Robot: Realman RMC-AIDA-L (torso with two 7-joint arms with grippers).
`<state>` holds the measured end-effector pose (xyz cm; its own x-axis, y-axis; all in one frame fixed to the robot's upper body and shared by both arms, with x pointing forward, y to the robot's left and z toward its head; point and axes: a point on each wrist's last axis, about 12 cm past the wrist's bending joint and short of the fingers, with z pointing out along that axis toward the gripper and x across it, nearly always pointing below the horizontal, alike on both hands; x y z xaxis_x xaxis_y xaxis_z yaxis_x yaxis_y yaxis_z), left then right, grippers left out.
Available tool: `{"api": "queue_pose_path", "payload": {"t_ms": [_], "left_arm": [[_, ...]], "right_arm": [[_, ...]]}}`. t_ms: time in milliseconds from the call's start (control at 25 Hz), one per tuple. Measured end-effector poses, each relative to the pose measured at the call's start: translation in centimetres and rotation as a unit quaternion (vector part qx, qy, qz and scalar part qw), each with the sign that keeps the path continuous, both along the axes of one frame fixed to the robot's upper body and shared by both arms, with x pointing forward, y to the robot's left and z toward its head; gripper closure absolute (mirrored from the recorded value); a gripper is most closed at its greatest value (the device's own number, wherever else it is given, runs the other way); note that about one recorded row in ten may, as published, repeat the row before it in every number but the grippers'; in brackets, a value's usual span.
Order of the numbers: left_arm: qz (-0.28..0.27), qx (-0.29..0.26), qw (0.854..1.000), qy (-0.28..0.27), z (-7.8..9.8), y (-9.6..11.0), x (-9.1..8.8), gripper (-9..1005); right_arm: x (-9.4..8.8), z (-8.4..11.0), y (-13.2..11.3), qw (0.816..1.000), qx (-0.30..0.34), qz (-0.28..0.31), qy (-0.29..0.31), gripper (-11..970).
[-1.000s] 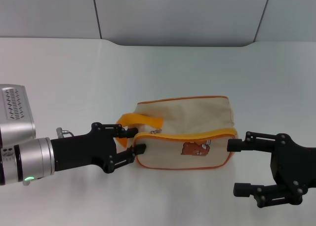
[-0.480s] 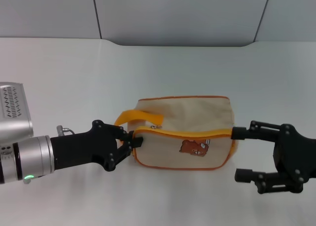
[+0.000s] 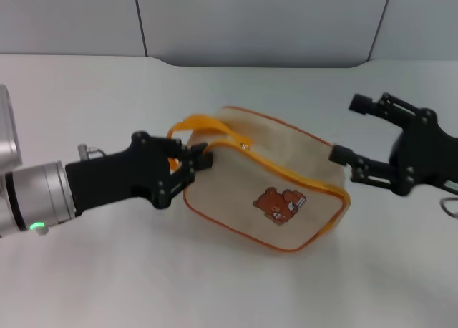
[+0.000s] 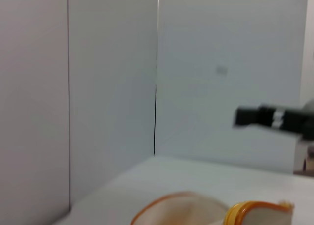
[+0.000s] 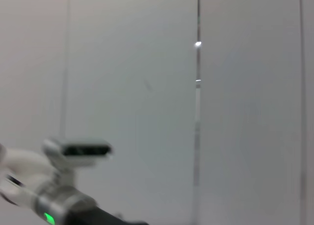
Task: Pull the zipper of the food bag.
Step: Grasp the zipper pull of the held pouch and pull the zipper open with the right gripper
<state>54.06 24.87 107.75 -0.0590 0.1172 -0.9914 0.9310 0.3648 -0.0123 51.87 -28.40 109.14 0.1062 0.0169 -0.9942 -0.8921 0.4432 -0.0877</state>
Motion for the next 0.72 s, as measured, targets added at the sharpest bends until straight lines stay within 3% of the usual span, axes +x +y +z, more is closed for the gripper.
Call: {"api": "queue_pose_path", "payload": {"t_ms": [160,360,720], "left_arm": [[-0.008,-0.011,1.0,-0.013,0.9,-0.6,0.7,899],[-0.015,-0.013,1.0,-0.015,1.0,-1.3,1.1,904],[-0.003,-0.007,1.0,-0.017,1.3,-1.5,1.8,908]], "right_arm": [[1.5,-0.9,2.1,0.998,-0.029,-0.018,-0.046,150],[1.9,-1.9,4.3,0.994,-0.061,-0.013,-0.087,230],[2.2,-2.3,6.0,0.99,-0.094,0.028,-0.097,472]]}}
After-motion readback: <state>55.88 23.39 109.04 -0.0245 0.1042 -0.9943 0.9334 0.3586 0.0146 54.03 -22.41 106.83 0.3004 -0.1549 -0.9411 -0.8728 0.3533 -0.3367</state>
